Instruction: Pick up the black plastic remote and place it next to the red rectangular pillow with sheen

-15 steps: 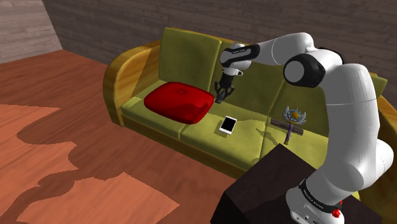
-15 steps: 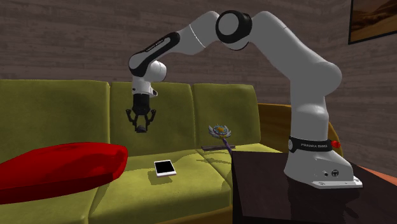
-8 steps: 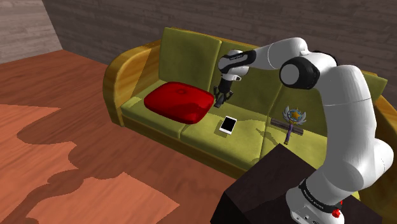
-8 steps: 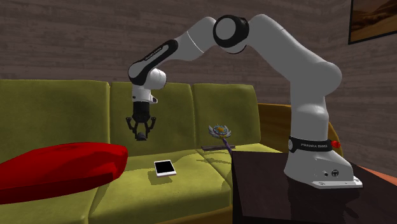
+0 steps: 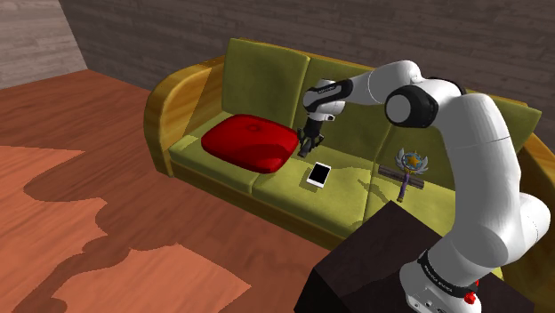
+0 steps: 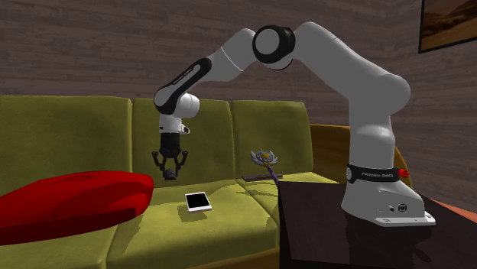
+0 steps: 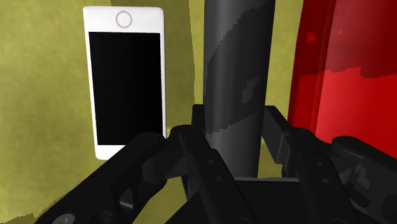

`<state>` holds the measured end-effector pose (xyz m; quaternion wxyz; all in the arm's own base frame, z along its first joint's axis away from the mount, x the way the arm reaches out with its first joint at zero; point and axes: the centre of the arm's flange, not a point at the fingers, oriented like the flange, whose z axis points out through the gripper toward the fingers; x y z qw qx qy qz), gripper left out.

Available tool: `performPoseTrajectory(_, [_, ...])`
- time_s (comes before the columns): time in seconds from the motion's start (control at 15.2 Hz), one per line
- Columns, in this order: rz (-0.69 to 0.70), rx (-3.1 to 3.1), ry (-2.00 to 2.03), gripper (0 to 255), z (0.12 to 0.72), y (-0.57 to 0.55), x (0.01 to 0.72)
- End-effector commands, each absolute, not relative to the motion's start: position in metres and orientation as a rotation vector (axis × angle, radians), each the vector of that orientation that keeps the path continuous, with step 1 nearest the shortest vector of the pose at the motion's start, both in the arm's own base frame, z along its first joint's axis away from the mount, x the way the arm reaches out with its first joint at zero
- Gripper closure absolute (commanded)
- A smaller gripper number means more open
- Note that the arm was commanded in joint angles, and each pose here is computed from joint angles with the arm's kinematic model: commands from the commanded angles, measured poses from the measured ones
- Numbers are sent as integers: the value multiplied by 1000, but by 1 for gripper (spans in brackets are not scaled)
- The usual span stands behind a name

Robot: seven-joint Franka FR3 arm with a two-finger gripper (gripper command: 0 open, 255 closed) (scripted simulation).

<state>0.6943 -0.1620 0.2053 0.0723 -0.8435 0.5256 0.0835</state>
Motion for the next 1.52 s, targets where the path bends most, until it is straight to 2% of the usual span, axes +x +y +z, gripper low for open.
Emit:
performPoseTrajectory(0.0, [250, -2534, 1579, 255, 196, -162, 694])
performPoseTrajectory(1.19, [250, -2534, 1579, 255, 101, -162, 694])
performPoseTrajectory(1.45, [250, -2534, 1579, 255, 98, -162, 694])
